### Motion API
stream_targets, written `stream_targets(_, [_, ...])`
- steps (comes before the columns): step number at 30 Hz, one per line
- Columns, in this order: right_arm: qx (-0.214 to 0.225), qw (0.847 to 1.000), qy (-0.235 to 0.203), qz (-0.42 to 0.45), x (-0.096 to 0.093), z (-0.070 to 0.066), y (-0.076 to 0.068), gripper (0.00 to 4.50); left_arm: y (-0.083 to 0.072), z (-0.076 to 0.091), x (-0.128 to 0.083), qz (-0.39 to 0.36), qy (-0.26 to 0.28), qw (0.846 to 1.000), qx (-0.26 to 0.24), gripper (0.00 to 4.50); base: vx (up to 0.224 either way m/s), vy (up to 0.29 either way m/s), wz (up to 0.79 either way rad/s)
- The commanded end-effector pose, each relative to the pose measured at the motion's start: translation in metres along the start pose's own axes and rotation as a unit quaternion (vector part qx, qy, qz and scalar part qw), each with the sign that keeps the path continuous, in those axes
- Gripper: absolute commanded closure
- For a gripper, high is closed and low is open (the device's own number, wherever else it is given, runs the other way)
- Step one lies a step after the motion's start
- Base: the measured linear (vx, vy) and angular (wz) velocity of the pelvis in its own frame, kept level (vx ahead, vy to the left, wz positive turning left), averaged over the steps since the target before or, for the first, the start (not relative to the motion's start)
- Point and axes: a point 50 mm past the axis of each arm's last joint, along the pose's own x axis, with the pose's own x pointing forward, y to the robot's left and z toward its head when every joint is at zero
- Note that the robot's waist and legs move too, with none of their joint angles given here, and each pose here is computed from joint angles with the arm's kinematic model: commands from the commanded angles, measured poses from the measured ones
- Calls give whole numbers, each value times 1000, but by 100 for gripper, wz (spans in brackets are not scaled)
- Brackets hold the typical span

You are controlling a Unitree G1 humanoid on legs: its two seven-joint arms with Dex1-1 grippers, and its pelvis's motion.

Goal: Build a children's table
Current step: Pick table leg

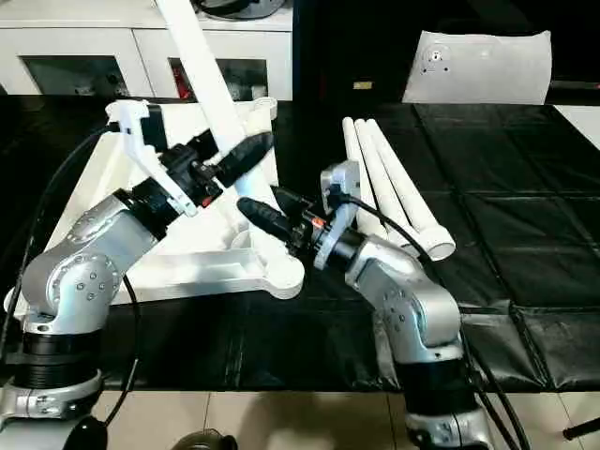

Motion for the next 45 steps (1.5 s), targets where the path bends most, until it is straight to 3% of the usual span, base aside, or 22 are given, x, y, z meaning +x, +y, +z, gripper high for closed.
stream_targets(1, [-17, 1000, -5, 7, 3, 5, 1, 257, 0, 8, 0, -3, -18, 1000, 4, 35, 0, 0, 0])
stream_targets(11, [-28, 999, 5, 18, 5, 1, 5, 257, 0, 4, 1, -7, 19, 997, 74, 35, 0, 0, 0])
stream_targets(15, [-33, 999, 5, 16, 6, 1, 5, 257, 5, 4, 1, 8, 23, 995, 96, 81, 0, 0, 0])
stream_targets(30, [-44, 999, 15, 19, 11, 0, 3, 259, 5, 3, -3, 12, 25, 996, 79, 202, 0, 0, 0])
stream_targets(37, [-52, 998, 19, 11, 10, -1, 0, 259, 6, 2, 0, 33, 14, 998, 48, 237, 0, 0, 0])
stream_targets(45, [-66, 998, 17, -8, 12, 2, -1, 259, 10, 3, 0, 49, 17, 998, 48, 250, 0, 0, 0])
